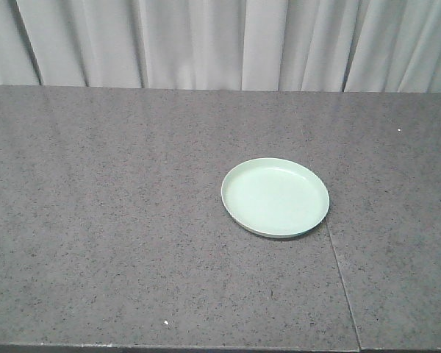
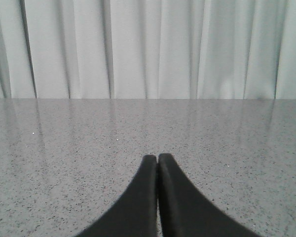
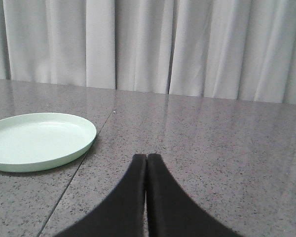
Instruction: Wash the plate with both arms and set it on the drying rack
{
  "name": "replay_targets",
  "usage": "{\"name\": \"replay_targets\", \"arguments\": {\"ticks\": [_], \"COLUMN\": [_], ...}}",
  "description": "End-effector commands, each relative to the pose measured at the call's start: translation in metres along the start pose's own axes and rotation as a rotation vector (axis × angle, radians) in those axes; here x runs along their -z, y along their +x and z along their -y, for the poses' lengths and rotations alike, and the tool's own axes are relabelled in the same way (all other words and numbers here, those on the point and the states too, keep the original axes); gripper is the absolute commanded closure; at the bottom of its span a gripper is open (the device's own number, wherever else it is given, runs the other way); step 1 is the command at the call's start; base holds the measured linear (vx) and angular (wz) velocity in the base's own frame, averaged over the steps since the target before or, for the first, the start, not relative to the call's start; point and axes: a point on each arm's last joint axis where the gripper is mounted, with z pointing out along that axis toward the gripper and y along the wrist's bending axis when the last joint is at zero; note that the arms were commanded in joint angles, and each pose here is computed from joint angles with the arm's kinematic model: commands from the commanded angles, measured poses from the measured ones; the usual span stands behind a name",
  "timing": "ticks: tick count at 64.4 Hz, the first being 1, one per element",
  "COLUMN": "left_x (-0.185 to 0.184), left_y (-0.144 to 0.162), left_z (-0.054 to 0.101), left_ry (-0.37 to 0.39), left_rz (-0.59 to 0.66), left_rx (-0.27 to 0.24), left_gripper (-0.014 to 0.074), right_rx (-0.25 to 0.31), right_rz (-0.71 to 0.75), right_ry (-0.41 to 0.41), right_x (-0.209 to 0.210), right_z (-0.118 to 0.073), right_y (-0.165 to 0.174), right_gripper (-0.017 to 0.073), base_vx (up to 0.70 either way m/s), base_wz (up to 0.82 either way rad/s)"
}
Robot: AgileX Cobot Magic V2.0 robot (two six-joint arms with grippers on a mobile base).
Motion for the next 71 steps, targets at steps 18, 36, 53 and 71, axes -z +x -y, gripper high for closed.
{"name": "replay_targets", "arguments": {"ticks": [18,36,53,71], "left_x": [0.003,0.003,0.003,0.003], "left_y": [-0.018,-0.018,-0.018,-0.018], "left_z": [0.001,0.001,0.001,0.001], "left_ry": [0.006,0.006,0.006,0.006], "left_rz": [0.121,0.121,0.121,0.121], "left_rx": [0.013,0.013,0.013,0.013], "left_gripper": [0.0600,0.0600,0.0600,0.0600], "right_rx": [0.008,0.007,0.006,0.003], "right_rz": [0.084,0.095,0.063,-0.128], "right_ry": [0.005,0.005,0.014,0.019], "right_x": [0.001,0.001,0.004,-0.010], "right_z": [0.000,0.000,0.004,0.010], "right_y": [-0.007,-0.010,-0.060,-0.126], "right_gripper": [0.0568,0.0568,0.0564,0.0564], "base_vx": [0.00,0.00,0.00,0.00], "base_wz": [0.00,0.00,0.00,0.00]}}
